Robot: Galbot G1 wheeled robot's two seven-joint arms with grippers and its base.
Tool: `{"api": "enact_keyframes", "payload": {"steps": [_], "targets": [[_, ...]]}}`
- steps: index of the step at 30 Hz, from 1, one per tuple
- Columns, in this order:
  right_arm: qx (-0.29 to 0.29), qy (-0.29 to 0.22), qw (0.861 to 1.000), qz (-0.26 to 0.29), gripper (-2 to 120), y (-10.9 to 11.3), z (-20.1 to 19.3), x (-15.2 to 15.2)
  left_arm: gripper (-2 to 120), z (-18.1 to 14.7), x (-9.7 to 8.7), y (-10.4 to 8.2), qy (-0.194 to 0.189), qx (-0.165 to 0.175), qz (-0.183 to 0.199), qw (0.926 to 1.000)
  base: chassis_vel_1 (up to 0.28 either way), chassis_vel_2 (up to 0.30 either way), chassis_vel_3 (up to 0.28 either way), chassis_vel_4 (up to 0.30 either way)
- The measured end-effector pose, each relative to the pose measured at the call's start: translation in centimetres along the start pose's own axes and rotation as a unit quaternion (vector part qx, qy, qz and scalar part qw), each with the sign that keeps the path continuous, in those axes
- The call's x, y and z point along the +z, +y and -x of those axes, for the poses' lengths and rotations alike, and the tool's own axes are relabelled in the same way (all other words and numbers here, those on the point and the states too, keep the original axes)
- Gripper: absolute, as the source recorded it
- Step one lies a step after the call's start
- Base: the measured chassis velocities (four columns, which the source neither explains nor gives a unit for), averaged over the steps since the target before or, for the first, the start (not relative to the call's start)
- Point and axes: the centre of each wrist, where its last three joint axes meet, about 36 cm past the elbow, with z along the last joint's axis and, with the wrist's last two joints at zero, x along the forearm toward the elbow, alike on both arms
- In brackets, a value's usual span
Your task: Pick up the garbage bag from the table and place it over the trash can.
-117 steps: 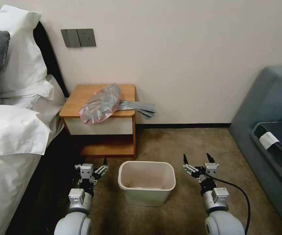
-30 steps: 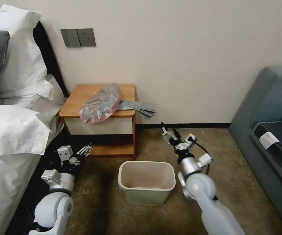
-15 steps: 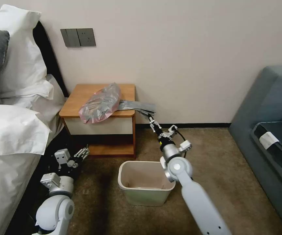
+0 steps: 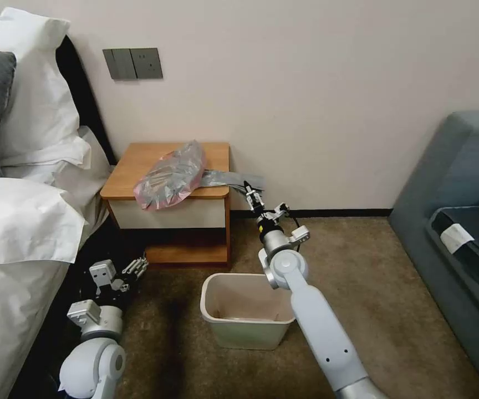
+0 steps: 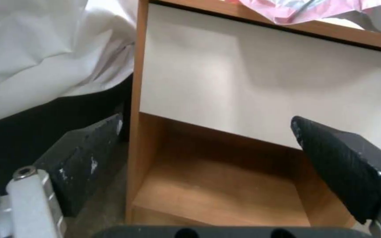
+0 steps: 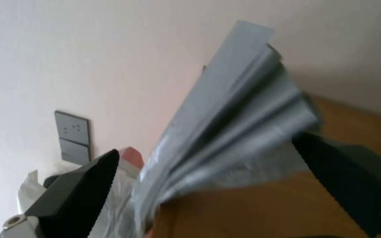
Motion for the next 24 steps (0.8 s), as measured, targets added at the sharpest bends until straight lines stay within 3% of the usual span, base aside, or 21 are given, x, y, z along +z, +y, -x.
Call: {"api": "enact_keyframes", "payload": {"steps": [12, 24], "targets": [[-0.005, 0.005, 1.0, -0.009, 100, -0.1, 2.4, 0.3, 100, -0.6, 0.5, 0.0, 0.002, -0.007, 0.004, 1.0, 0.0, 0.0, 0.0, 0.0], [-0.014, 0.0, 0.999, -0.035, 59, 0.3, 3.0, -0.2, 100, -0.7, 0.4, 0.0, -0.001, -0.011, 0.005, 0.9999, 0.0, 0.0, 0.0, 0.0]]}}
